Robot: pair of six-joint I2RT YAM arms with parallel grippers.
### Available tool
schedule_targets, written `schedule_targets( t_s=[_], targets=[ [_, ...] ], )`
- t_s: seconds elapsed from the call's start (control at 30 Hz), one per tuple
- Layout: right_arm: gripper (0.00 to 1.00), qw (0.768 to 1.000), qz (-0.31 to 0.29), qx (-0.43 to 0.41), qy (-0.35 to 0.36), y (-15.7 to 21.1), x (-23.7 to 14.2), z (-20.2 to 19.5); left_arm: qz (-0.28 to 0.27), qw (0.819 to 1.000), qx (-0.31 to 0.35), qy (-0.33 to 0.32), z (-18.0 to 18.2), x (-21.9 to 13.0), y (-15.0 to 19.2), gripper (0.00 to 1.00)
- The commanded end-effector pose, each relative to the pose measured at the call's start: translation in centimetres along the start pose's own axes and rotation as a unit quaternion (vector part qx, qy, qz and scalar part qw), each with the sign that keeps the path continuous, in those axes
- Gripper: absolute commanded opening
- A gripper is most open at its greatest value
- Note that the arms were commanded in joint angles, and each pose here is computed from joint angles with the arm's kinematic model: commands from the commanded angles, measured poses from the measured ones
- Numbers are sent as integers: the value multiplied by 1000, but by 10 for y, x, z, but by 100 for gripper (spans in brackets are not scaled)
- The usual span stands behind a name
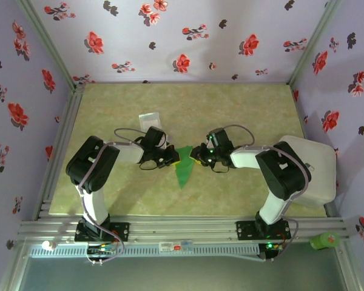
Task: Fold a paper plane with a square sheet of paper (pick it up from the middle)
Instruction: Fold the wing for the fifth time at the center of the table.
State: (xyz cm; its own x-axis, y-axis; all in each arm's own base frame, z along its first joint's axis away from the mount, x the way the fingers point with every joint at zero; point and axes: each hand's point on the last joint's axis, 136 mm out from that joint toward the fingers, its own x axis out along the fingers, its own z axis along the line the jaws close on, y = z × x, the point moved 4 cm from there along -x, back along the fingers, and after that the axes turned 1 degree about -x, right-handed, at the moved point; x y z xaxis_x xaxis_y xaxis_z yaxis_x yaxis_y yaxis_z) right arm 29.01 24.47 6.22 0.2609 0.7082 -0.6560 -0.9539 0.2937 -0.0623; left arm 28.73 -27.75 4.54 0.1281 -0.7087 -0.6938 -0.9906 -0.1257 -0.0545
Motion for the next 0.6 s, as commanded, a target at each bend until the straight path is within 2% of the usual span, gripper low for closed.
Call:
schedule_targets(
  t_s=[0.0, 0.13, 0.3, 0.57],
  targets=[
    [25, 999, 23, -32, -5, -1, 1, 5, 22, 999, -4, -25, 11, -3, 10, 1],
    [24, 998, 34, -56, 5, -2, -2, 5, 22, 999, -4, -25, 11, -2, 10, 1],
    [27, 998, 35, -38, 47, -4, -4, -8, 22, 999, -5, -25, 11, -2, 9, 1],
    [29, 999, 29, -12, 29, -4, 1, -12, 21, 999, -9, -23, 10, -1, 9, 1]
  ],
)
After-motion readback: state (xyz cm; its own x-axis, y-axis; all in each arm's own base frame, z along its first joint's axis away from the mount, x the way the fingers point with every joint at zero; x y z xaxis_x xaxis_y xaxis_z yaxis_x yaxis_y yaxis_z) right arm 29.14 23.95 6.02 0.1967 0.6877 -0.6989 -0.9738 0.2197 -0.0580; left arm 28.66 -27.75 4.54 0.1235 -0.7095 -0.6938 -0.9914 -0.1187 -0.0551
